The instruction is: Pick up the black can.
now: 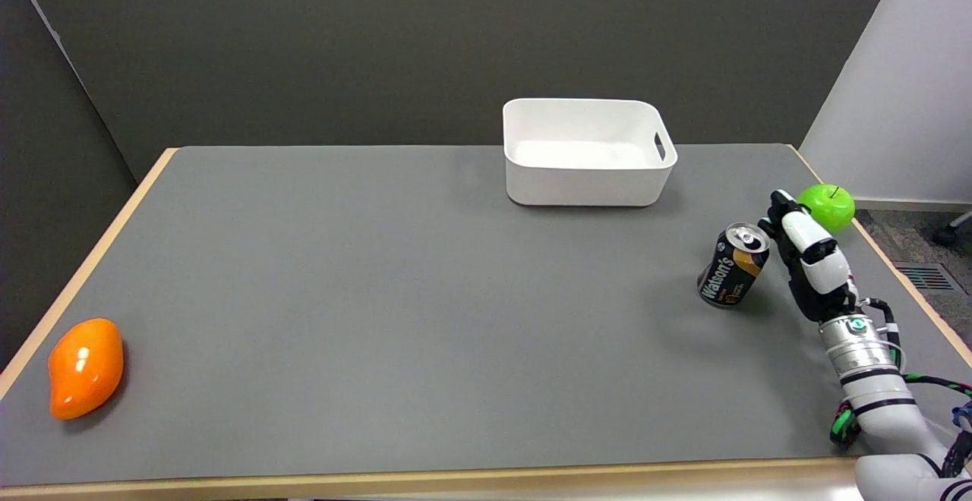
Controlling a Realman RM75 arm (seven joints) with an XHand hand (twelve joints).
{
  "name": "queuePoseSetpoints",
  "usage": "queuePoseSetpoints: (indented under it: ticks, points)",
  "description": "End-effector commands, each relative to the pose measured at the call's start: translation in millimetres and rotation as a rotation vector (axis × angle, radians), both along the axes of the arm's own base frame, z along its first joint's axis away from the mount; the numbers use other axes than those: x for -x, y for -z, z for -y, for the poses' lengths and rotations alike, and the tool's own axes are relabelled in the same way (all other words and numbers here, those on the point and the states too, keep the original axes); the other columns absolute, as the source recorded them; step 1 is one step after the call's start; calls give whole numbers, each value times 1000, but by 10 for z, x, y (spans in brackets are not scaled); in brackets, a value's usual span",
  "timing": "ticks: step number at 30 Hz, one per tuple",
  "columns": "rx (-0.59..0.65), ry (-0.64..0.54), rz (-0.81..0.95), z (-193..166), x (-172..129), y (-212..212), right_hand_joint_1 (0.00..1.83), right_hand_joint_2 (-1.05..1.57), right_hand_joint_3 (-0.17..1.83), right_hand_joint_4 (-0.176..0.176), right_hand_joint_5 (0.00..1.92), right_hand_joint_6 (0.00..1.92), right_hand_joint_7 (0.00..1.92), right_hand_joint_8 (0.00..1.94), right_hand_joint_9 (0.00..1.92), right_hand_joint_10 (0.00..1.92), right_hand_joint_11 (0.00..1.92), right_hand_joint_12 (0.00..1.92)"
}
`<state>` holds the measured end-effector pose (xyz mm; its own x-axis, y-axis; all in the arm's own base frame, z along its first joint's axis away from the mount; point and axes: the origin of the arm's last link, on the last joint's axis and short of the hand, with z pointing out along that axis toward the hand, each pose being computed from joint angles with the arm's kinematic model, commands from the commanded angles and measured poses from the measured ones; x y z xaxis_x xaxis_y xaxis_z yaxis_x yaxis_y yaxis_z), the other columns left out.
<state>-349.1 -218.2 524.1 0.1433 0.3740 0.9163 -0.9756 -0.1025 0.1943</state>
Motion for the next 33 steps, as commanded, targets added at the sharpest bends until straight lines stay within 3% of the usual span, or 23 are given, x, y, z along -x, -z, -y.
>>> queuePoseSetpoints:
  ticks: [1, 10, 16, 19, 27, 31, 33]
  points:
    - [-74, 39, 8, 223, 51, 188, 245, 515, 919, -80, 32, 296, 31, 145, -1, 201, -1, 599]
    - [-105, 52, 18, 355, 83, 241, 241, 564, 837, -81, 35, 292, -1, 217, -1, 209, -1, 558]
    - [-98, 69, 15, 386, 105, 216, 377, 542, 907, -82, 36, 307, 22, 158, -1, 209, -1, 602]
    - [-95, 75, 21, 403, 112, 207, 428, 584, 847, -81, 40, 295, 1, 210, -1, 201, -1, 575]
    - [-74, 77, 46, 428, 115, 159, 747, 580, 962, -79, 38, 325, 40, 173, -1, 283, -1, 644]
    - [-71, 79, 40, 442, 106, 140, 1007, 581, 1000, -84, 37, 384, 52, 277, 12, 375, -1, 668]
    - [-69, 77, 41, 450, 100, 135, 1052, 609, 1022, -85, 26, 415, 39, 307, 2, 405, 1, 690]
